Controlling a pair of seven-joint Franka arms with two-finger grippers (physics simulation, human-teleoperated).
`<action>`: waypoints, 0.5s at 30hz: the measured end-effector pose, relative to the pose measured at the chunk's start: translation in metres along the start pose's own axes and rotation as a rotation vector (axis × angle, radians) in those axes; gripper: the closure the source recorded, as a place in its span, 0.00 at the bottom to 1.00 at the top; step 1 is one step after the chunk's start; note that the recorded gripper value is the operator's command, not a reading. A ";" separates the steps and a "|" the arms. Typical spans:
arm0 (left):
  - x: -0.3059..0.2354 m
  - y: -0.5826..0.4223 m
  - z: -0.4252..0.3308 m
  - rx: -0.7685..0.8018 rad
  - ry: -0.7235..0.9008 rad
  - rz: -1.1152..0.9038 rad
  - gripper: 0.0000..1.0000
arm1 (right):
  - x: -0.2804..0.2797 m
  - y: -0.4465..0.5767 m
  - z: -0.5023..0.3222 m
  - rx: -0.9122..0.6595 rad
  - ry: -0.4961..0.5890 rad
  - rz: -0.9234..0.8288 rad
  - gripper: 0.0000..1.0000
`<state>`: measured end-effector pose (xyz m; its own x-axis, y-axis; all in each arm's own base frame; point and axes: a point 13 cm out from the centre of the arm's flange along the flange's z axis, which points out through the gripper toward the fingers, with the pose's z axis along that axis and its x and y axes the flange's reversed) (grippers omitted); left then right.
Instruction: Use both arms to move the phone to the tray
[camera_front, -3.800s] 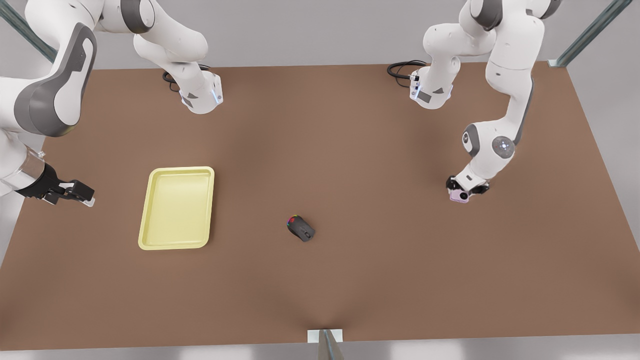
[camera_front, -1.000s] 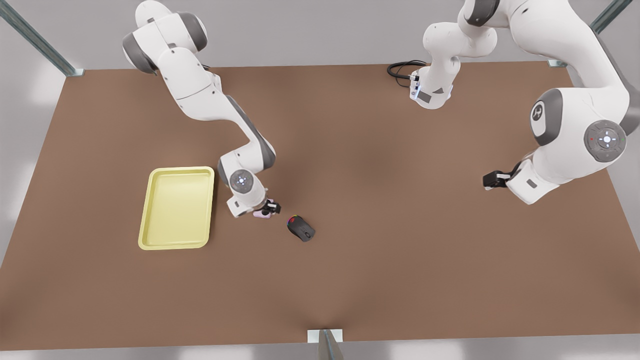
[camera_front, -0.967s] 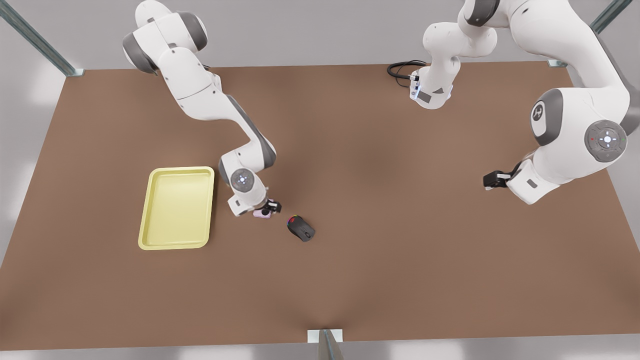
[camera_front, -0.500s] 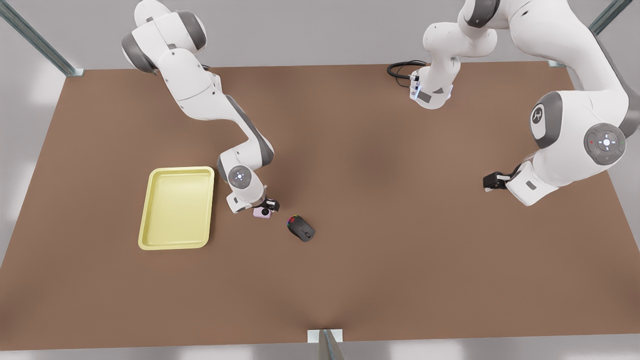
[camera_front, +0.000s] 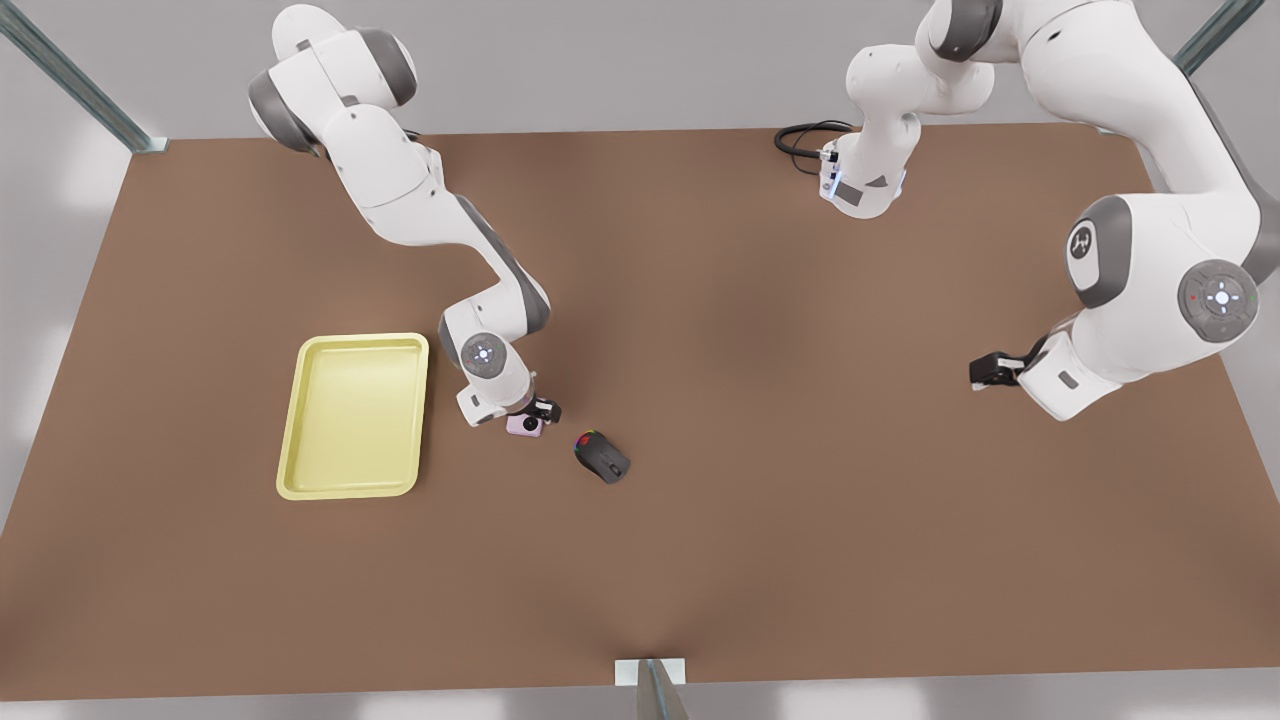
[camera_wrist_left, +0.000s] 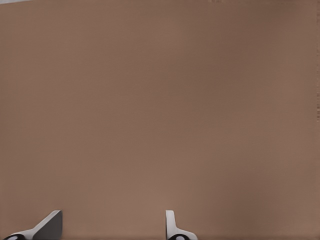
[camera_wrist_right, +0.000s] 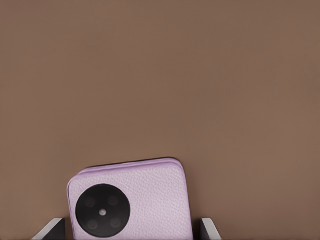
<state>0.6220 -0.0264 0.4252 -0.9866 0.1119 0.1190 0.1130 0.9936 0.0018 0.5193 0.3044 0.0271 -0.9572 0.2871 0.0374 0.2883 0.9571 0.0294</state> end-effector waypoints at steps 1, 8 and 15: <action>0.000 0.000 0.000 0.000 0.000 0.001 0.00 | 0.000 0.000 0.000 -0.001 -0.001 0.001 0.00; 0.000 0.000 0.001 0.001 0.000 0.004 0.00 | -0.001 0.000 0.000 -0.002 -0.001 0.004 0.11; 0.000 -0.001 0.000 0.002 0.000 0.008 0.00 | -0.002 0.002 -0.003 -0.005 -0.005 0.004 0.11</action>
<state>0.6218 -0.0275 0.4255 -0.9857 0.1195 0.1188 0.1203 0.9927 -0.0006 0.5218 0.3055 0.0305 -0.9561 0.2912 0.0327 0.2923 0.9557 0.0342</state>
